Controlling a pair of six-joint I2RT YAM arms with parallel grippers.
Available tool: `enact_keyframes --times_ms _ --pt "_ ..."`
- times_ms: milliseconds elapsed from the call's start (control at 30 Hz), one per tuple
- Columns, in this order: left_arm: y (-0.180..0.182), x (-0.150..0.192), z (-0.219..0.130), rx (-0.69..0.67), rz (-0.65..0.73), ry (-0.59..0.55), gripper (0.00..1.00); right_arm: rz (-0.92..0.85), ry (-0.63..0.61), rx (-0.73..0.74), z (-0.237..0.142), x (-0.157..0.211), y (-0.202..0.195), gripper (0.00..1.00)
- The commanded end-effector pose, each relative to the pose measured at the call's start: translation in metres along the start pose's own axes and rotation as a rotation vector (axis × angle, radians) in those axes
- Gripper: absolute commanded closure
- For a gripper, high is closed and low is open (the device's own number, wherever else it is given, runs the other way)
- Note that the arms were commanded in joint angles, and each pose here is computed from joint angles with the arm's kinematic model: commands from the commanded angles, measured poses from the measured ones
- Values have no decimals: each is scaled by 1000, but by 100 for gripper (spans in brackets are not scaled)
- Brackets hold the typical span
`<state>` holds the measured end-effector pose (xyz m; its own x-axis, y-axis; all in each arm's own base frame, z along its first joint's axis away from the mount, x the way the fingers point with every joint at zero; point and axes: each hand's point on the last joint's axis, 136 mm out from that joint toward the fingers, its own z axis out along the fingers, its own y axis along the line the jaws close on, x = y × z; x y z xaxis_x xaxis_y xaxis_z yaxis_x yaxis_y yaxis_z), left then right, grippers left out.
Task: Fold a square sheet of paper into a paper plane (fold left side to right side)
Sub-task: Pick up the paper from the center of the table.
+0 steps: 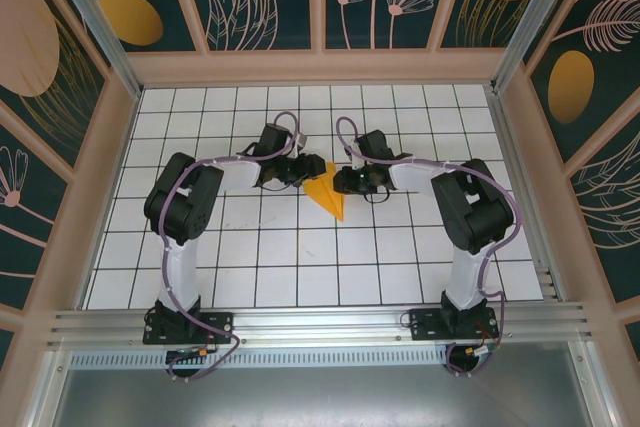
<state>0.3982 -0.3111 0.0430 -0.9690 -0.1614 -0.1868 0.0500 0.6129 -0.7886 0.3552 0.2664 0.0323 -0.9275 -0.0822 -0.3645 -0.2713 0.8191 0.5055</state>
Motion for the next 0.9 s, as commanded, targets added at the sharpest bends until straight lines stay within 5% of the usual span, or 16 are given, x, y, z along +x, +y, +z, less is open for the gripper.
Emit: enact_keyframes --times_ms 0,367,633,867 --pt "5 2 10 -9 -16 25 52 12 11 4 3 3 -5 68" --pt "4 -3 17 2 -17 20 73 28 -46 -86 -17 -7 10 65" --pt "-26 -16 2 49 37 -20 89 69 -174 -190 -63 -16 6 45" --pt "-76 -37 -29 102 116 -88 90 115 -277 -412 -107 -7 11 23"
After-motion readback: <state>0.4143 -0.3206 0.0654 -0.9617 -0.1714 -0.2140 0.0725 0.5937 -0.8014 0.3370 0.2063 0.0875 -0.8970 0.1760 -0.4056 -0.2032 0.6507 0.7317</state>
